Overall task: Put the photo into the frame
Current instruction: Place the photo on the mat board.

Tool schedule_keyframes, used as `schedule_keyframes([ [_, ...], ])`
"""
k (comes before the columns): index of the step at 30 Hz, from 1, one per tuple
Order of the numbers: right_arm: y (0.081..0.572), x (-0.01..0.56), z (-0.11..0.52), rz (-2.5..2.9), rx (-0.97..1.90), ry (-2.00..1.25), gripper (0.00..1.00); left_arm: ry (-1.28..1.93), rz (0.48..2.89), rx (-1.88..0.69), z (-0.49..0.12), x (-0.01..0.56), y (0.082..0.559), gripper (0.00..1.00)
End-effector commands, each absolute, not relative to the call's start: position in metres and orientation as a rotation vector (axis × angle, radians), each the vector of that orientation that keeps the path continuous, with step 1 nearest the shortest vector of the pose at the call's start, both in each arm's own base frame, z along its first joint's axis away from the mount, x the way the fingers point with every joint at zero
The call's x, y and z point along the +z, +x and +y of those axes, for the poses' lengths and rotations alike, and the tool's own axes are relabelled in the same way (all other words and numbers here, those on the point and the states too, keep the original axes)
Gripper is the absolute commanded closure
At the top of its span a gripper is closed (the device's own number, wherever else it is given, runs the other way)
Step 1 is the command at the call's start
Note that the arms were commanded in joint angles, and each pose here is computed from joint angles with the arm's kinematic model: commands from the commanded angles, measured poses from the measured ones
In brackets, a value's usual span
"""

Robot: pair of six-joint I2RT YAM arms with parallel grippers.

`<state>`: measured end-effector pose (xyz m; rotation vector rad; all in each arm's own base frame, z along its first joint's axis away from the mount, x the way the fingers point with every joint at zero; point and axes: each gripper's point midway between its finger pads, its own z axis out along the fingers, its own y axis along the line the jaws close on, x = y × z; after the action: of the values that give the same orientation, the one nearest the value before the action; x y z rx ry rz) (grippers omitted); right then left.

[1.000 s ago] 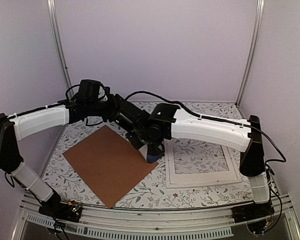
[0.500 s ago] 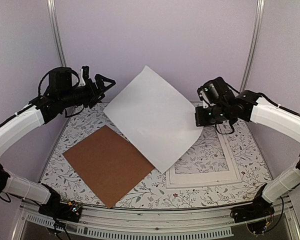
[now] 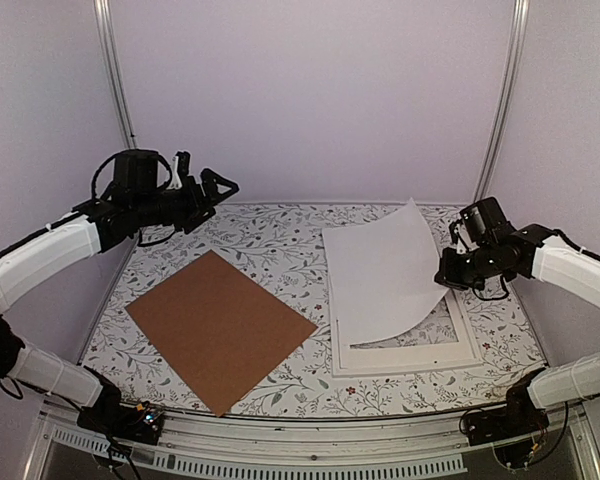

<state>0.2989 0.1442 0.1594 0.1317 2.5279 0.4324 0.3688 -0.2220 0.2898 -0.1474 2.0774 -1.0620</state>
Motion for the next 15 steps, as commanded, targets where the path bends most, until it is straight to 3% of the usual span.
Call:
schedule_keyframes([
  [1,0.282,0.136,0.136,2.593,0.427,0.204,1.00,-0.133,2.098,-1.041,-0.222,0.279,0.369,0.00],
  [15,0.250,0.107,0.121,2.690,0.385,0.296,1.00,-0.084,2.204,-0.994,-0.238,0.234,0.368,0.00],
])
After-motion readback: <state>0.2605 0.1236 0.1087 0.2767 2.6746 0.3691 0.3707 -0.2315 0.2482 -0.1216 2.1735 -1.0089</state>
